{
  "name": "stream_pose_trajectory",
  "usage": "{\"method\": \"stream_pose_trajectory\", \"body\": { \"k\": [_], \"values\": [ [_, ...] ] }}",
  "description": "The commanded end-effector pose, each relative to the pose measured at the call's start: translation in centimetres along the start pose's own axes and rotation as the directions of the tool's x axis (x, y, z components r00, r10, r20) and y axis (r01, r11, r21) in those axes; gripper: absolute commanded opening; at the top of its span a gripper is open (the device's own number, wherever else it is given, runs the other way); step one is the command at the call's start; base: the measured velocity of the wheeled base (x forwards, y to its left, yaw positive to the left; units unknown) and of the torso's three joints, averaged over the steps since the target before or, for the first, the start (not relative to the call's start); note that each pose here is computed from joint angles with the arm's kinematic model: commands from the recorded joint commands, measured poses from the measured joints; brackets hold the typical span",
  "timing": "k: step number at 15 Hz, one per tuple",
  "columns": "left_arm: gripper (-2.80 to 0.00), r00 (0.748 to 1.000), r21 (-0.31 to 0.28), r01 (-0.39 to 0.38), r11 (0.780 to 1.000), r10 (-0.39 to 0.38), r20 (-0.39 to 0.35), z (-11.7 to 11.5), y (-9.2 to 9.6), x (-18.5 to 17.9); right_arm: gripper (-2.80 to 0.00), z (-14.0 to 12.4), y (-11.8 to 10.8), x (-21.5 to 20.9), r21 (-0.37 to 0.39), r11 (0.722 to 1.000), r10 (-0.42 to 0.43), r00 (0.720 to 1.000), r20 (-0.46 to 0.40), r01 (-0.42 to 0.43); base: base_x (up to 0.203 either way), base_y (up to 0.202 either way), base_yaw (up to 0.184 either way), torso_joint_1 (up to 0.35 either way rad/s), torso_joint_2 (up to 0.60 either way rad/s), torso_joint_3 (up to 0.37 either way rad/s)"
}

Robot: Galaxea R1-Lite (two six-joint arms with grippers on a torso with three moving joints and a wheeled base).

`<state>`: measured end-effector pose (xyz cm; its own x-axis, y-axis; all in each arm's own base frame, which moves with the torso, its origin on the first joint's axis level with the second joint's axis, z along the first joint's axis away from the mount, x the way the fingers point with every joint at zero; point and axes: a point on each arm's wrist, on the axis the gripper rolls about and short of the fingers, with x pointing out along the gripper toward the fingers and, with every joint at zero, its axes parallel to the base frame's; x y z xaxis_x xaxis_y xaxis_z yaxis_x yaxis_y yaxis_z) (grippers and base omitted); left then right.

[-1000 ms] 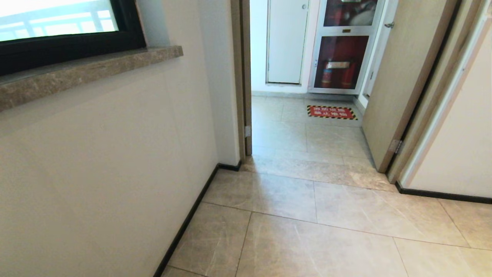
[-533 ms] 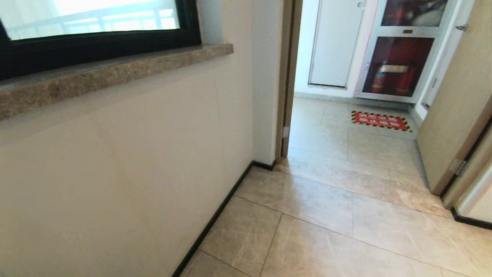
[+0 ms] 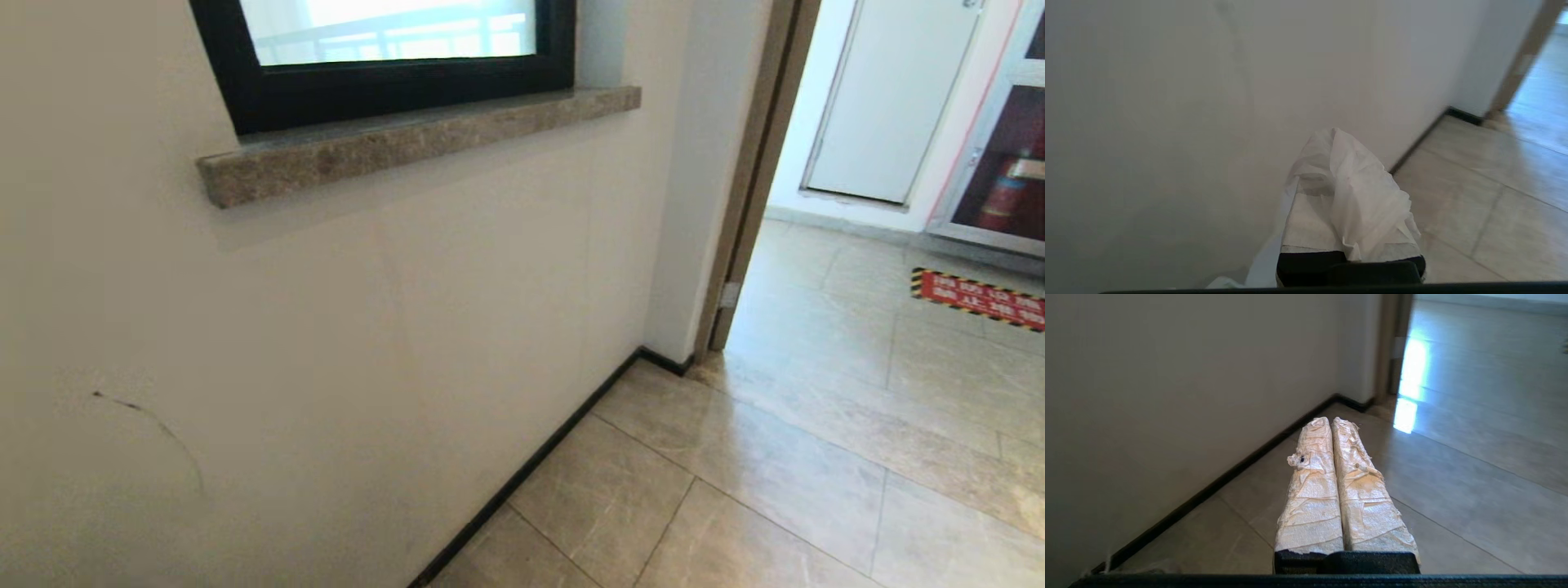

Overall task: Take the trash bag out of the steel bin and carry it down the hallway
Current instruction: Put the trash bag at the door

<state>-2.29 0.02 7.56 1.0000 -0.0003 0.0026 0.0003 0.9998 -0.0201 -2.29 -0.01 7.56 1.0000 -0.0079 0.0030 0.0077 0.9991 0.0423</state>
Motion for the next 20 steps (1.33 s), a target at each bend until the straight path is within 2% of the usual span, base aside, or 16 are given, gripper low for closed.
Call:
{"method": "stream_pose_trajectory", "body": {
  "k": [1, 6, 12, 14, 16, 18, 20],
  "values": [
    [-2.80, 1.000, 0.002, 0.001, 1.000, -0.001, -0.004, 0.0, 0.0, 0.0, -2.80, 0.0, 0.0, 0.0, 0.009, 1.000, -0.003, 1.000, 0.003, 0.003, -0.004, -0.003, 0.115, 0.002, 0.00, 0.003],
    [-2.80, 1.000, -0.012, -0.002, 1.000, 0.002, -0.003, 0.0, 0.0, 0.0, -2.80, 0.1, 0.0, 0.0, 0.001, 1.000, 0.001, 1.000, 0.006, -0.001, 0.000, 0.000, 0.015, 0.001, 0.00, 0.001],
    [-2.80, 1.000, 0.013, 0.002, 1.000, -0.002, -0.009, 0.0, 0.0, 0.0, -2.80, 0.1, 0.0, 0.0, 0.011, 1.000, -0.003, 1.000, 0.006, 0.003, 0.000, 0.000, 0.000, 0.000, 0.00, 0.000],
    [-2.80, 0.998, 0.015, 0.008, 1.000, -0.008, -0.055, 0.1, 0.0, -0.3, -2.80, 0.1, 0.0, 0.0, 0.011, 1.000, -0.002, 1.000, 0.006, 0.002, 0.000, 0.000, 0.000, 0.000, 0.00, 0.000],
    [-2.80, 0.991, 0.014, 0.006, 1.000, -0.004, -0.131, 0.4, 0.0, -0.7, -2.80, 0.1, 0.0, 0.0, 0.011, 1.000, -0.001, 1.000, 0.006, 0.001, 0.000, 0.000, 0.000, 0.000, 0.00, 0.000],
    [-2.80, 0.989, 0.001, 0.033, 0.999, -0.033, -0.145, 2.7, -0.1, -0.6, -2.80, 0.1, 0.0, 0.0, 0.011, 1.000, -0.002, 1.000, 0.006, 0.002, 0.000, 0.000, 0.000, 0.000, 0.00, 0.000],
    [-2.80, 0.986, -0.035, 0.084, 0.996, -0.088, -0.140, 6.7, -0.3, 0.0, -2.80, 0.1, 0.0, 0.0, 0.011, 1.000, -0.001, 1.000, 0.006, 0.001, 0.000, 0.000, 0.000, 0.000, 0.00, 0.000]
  ]
}}
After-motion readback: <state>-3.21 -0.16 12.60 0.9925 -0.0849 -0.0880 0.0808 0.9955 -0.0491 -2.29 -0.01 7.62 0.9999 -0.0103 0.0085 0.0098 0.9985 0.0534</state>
